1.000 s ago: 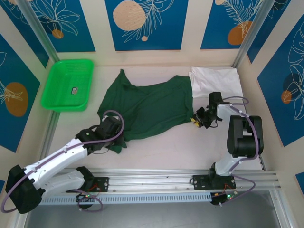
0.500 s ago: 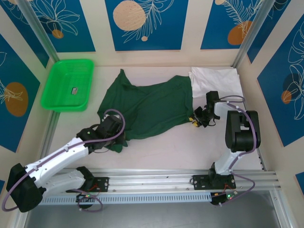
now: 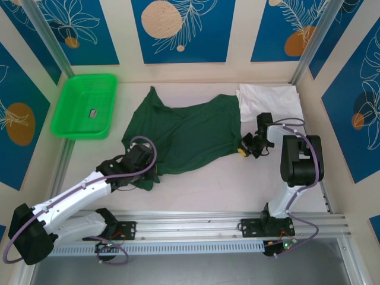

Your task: Fold and stack the t-shirts

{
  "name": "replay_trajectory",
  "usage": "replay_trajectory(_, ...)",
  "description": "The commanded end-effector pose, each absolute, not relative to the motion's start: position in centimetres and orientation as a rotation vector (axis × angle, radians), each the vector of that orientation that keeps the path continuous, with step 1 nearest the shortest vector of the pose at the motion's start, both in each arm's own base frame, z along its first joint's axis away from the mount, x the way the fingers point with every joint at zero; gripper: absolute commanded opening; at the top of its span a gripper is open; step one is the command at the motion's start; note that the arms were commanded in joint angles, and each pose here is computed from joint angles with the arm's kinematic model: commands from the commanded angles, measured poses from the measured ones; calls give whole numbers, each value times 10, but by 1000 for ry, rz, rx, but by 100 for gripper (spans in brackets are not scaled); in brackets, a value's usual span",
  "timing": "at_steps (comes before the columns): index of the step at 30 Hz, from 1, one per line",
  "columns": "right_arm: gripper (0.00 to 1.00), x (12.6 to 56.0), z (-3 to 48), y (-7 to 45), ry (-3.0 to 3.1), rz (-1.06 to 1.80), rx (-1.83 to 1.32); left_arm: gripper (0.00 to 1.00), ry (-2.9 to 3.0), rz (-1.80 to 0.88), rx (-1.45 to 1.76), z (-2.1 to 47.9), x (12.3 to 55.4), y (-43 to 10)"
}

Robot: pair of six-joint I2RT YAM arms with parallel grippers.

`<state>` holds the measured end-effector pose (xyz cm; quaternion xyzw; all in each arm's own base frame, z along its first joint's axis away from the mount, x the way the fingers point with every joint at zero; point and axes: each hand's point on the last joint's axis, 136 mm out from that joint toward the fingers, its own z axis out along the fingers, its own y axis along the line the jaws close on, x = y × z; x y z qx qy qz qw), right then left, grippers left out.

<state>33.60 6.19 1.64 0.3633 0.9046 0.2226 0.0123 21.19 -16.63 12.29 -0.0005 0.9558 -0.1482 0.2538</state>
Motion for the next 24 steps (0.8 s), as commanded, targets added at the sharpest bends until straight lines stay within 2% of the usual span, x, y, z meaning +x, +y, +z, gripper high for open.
replay_trajectory(1,1,337,11,58,2825,637,1110,10,2565,-411,-3,133,219,-167)
replay_trajectory(8,0,319,38,61,2763,688,1080,14,2600,-464,98,135,212,-178)
replay_trajectory(13,0,286,67,63,2685,738,1065,23,2676,-568,268,129,196,-197)
replay_trajectory(18,0,250,88,64,2622,772,1060,29,2663,-559,257,134,198,-195)
replay_trajectory(21,0,228,98,64,2597,780,1052,46,2619,-517,195,145,209,-191)
replay_trajectory(24,0,208,100,65,2594,785,1053,68,2580,-411,107,158,228,-180)
